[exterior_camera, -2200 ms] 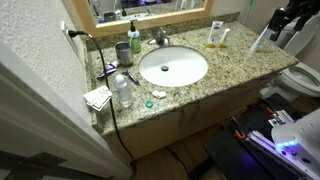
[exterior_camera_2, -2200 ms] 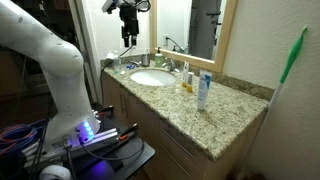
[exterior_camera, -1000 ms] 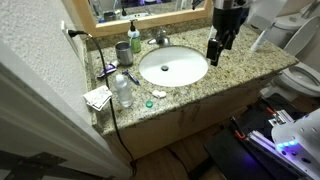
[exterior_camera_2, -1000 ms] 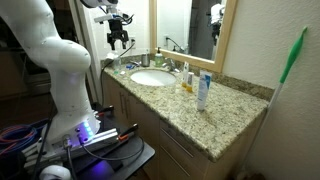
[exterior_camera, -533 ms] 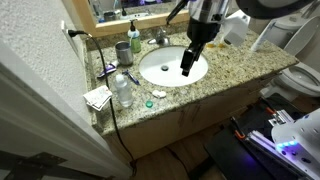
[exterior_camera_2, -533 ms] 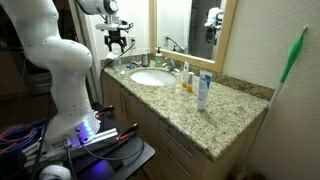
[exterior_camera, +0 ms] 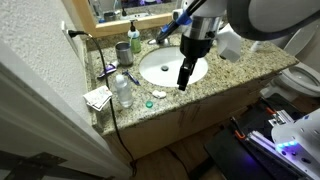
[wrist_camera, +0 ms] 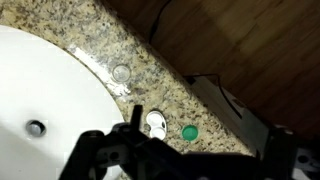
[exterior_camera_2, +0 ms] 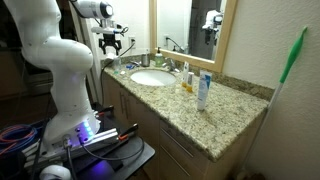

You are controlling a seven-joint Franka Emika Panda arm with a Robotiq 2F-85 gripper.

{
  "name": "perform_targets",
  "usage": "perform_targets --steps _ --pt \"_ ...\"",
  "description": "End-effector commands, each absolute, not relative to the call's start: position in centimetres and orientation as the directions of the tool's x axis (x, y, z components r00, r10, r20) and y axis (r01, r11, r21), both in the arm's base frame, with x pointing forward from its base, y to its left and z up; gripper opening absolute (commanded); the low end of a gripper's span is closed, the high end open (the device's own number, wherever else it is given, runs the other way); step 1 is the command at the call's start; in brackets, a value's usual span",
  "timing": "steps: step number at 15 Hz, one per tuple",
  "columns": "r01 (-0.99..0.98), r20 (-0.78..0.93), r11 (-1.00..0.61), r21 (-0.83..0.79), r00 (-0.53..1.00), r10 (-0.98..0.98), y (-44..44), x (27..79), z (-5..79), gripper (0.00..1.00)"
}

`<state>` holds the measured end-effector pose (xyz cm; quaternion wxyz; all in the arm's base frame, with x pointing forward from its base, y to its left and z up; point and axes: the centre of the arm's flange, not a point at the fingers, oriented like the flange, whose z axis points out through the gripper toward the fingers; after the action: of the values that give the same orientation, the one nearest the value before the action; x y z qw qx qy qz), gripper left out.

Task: Pick the green object and put it on the white object on the counter

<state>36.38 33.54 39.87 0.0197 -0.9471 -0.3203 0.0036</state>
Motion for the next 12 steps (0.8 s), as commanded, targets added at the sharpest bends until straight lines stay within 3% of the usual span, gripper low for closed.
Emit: perform_targets --steps 1,6,12 --pt "0.674 0.045 -0.737 -0.049 0.739 0.672 36.9 37.9 37.3 1.00" --pt "0.749 0.071 -0.661 -0.045 0.662 0.746 41.4 38.9 34.3 1.00" --pt "0.733 0.083 -0.678 -0.049 0.680 0.729 39.9 37.7 34.6 1.00"
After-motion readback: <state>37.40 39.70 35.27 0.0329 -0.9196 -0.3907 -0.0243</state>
